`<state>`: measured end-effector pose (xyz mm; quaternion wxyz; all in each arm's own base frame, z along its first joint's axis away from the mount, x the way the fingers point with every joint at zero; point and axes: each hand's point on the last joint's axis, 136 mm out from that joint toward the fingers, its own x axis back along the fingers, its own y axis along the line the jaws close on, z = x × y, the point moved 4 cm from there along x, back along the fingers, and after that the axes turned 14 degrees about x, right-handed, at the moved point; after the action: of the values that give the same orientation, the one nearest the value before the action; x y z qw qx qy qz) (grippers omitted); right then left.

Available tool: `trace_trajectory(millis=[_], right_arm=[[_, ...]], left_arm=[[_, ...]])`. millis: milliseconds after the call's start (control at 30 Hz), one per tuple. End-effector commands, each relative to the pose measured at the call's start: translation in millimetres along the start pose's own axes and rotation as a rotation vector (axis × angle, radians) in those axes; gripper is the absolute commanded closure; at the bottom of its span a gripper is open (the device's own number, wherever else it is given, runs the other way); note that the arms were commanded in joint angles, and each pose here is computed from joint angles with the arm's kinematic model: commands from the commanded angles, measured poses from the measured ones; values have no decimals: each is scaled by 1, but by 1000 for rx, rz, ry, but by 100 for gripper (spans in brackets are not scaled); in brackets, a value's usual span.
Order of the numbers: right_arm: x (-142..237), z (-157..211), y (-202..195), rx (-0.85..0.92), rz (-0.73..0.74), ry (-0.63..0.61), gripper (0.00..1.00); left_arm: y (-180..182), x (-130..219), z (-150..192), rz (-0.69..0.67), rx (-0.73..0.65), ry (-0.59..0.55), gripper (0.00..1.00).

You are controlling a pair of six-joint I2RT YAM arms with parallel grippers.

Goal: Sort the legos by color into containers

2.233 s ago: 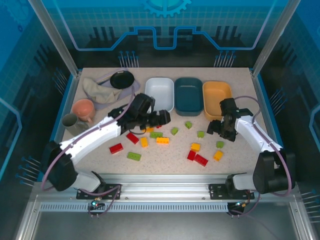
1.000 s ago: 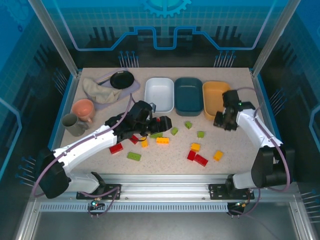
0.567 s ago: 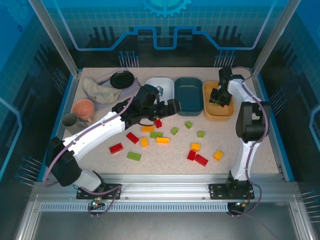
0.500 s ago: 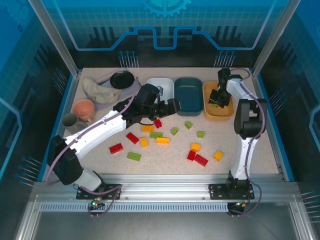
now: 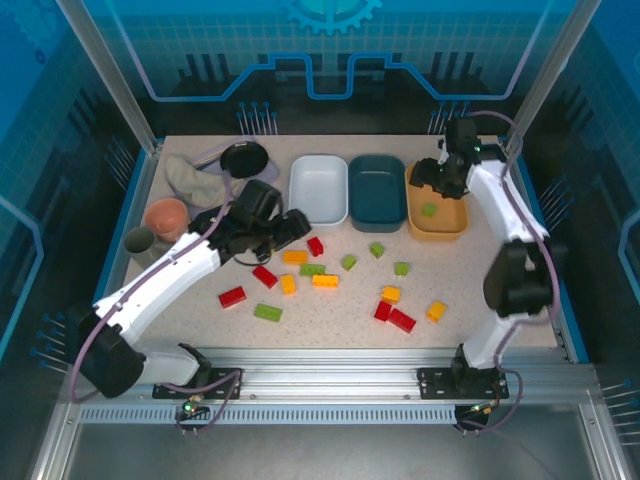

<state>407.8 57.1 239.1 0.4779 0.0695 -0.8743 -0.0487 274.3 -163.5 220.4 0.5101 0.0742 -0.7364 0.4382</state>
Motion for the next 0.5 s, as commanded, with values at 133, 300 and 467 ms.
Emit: trace_trajectory(millis=[133,300,467], right_arm=[[57,93,150,420,-517,-271,24],[61,161,178,519,-588,-329,20],[56,190,183,545,-603,-239,20]], left_arm=[[99,-33,-18,-285,411,36,23],[107,-59,-23,-381,475,38,30],[115,-85,-26,-432,513,44,32]])
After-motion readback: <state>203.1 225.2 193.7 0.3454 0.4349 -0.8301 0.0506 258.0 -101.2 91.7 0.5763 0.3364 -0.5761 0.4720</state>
